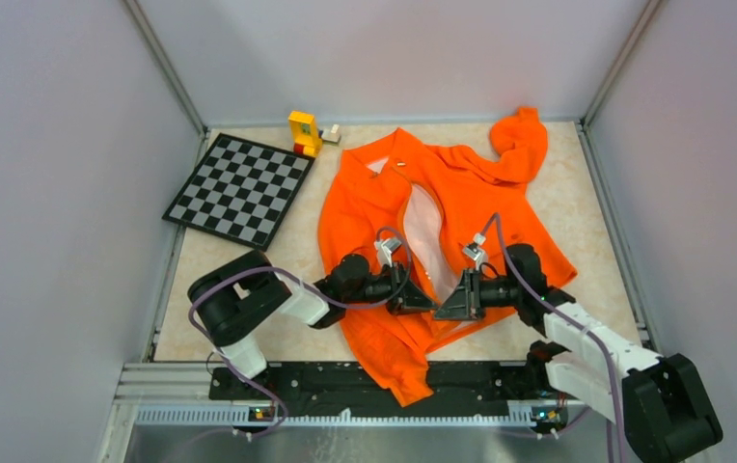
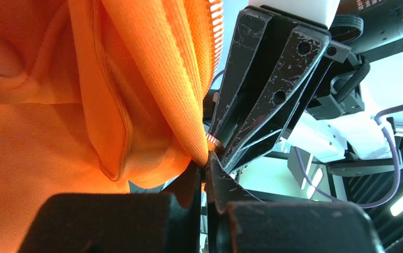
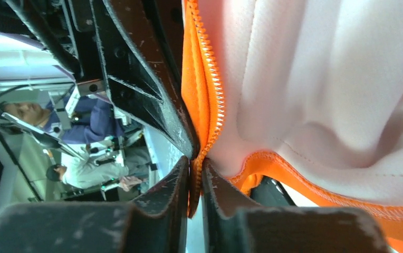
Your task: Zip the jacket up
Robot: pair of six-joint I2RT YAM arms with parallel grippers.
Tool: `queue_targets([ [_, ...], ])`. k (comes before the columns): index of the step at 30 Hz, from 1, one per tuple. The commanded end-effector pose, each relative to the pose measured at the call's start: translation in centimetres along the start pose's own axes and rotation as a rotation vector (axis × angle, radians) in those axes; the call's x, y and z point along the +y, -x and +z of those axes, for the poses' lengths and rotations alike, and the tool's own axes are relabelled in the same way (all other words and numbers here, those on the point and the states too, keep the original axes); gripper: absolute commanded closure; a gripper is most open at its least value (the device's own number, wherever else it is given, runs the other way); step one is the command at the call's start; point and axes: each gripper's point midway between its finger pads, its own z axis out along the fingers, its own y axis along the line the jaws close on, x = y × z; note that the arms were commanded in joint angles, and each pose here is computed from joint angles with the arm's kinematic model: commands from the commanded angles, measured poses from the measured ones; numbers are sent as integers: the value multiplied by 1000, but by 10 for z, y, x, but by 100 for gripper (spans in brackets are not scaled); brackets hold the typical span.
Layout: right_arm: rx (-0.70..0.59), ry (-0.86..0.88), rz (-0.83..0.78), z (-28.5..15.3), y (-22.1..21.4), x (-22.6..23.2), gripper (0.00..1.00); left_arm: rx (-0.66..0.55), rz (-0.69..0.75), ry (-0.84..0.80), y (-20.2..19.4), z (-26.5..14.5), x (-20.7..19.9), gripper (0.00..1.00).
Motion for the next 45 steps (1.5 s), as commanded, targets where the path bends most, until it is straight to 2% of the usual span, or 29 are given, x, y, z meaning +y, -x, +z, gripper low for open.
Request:
queue_targets([
  [1, -1, -89, -46, -3, 6, -6, 79, 4, 85, -33, 1, -1, -6, 99],
  [4, -45, -88, -3, -11, 11, -7, 59, 11, 140, -30, 1, -2, -4, 100],
  [10, -84, 25, 26, -17, 22, 8, 48, 41, 222, -34, -2, -1, -7, 100],
  [11, -84, 32, 25, -16, 24, 8, 49, 39, 226, -40, -1, -1, -8, 100],
  [15, -49, 56, 39, -13, 22, 6, 63, 31, 247, -30, 0, -2, -8, 100],
  [23, -15, 34, 31, -12, 16, -2, 68, 12, 288, -37, 3, -3, -15, 100],
  [32, -11, 70, 19, -13, 15, 5, 100, 4, 296, -38, 6, -2, -18, 100],
  [33, -13, 72, 17, -13, 16, 5, 100, 3, 291, -41, 6, -2, -19, 100],
  [38, -34, 60, -14, -12, 19, 2, 100, 7, 250, -77, 3, -3, -26, 78],
  [41, -49, 63, -7, -11, 21, 2, 100, 21, 199, -106, -2, -5, -28, 68],
  [45, -91, 74, -22, -12, 29, 7, 100, 39, 165, -157, -8, -6, -31, 66],
])
